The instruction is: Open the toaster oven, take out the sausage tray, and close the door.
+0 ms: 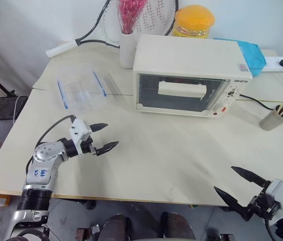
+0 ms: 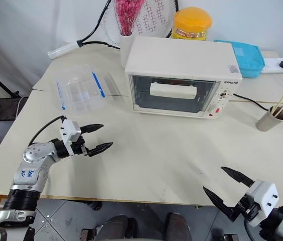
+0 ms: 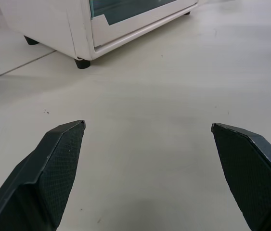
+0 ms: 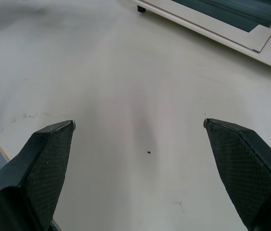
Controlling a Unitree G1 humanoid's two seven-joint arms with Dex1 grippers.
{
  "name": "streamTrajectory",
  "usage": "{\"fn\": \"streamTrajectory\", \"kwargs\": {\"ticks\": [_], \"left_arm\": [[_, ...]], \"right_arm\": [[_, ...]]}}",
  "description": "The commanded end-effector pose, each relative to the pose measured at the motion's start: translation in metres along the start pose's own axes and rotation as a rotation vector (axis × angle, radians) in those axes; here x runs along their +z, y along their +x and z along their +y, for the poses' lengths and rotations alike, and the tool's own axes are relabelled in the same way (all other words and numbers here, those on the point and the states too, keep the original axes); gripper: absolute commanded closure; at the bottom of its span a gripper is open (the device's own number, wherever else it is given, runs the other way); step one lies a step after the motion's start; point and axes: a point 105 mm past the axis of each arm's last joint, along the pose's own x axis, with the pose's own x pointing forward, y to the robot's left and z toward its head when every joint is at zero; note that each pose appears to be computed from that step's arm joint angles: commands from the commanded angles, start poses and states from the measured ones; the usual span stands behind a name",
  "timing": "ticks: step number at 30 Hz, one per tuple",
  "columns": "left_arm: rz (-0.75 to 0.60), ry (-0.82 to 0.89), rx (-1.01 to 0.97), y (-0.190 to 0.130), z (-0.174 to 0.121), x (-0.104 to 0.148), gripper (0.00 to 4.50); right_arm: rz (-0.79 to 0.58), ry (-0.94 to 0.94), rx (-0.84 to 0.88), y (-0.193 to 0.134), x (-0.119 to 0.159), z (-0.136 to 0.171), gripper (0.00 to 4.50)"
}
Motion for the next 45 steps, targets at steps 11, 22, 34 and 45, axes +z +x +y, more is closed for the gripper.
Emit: {"fn": "streamTrajectory", "kwargs": {"ticks": [11,22,34,45], "left_arm": [[-0.135,-0.100,-0.180,-0.030,-0.004,0.056,0.04],[-0.270,-0.185,-0.194,-0.019,-0.012,0.087,0.04],[-0.224,-0.215,-0.172,-0.027,-0.015,0.077,0.04],[-0.243,-0.246,-0.099,-0.027,0.006,0.076,0.21]], "right_arm": [[-0.248,0.110,-0.001,0.061,0.062,-0.050,0.00],[-0.300,0.164,0.070,0.130,0.090,-0.098,0.00],[-0.386,0.074,0.294,0.163,0.124,-0.071,0.00],[-0.284,-0.197,0.426,0.137,0.098,-0.034,0.00]]}}
